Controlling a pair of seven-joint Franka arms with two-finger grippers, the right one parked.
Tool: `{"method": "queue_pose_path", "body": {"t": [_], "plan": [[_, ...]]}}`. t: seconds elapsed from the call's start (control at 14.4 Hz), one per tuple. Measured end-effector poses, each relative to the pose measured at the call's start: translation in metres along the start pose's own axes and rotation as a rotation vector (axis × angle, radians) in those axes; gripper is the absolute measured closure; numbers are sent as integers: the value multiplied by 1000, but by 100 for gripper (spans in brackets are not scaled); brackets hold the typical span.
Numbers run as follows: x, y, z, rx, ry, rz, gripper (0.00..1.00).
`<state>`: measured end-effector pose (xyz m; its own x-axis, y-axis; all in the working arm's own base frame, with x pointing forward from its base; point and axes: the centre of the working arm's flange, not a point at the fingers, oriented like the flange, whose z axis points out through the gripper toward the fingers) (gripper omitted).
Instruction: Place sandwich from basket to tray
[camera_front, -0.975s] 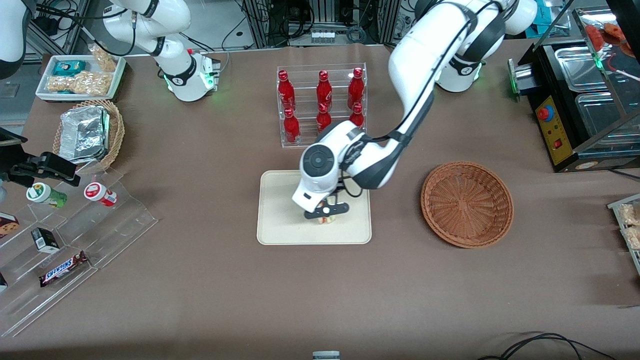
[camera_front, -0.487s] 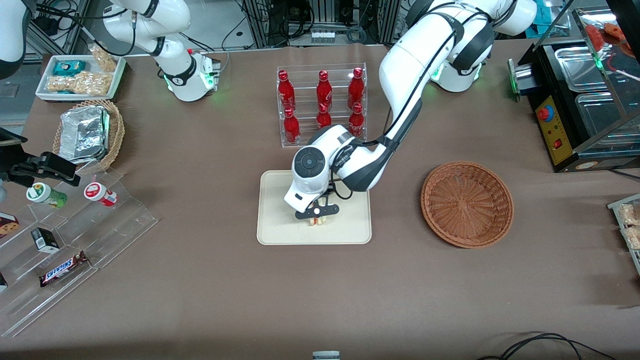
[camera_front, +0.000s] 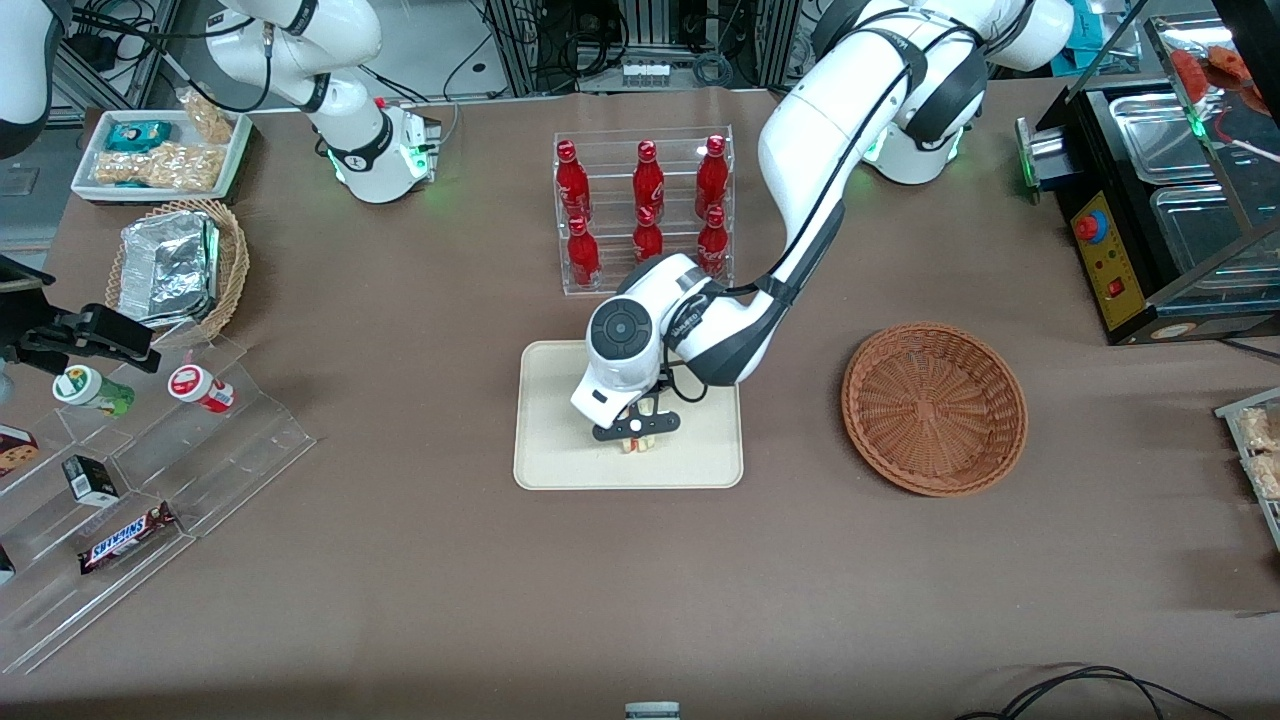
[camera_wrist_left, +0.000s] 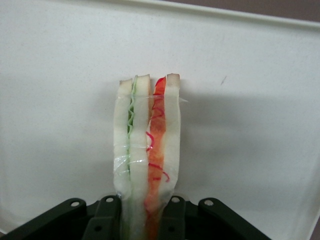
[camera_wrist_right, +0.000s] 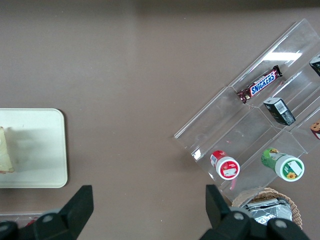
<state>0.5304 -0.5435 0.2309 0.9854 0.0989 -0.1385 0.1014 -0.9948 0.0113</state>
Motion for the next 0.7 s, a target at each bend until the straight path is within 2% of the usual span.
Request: {"method": "queue_pose_path", "body": {"t": [0.21, 0.28, 0.35, 0.42, 0.56, 0.7], "plan": [[-3, -1, 1, -28, -68, 68, 81], [-4, -1, 1, -34, -82, 85, 77], [-4, -1, 1, -37, -86, 95, 77], [-3, -1, 0, -39, -85, 99, 72], [-2, -1, -3, -43, -80, 99, 57], [2, -2, -6, -44, -71, 87, 54]]}}
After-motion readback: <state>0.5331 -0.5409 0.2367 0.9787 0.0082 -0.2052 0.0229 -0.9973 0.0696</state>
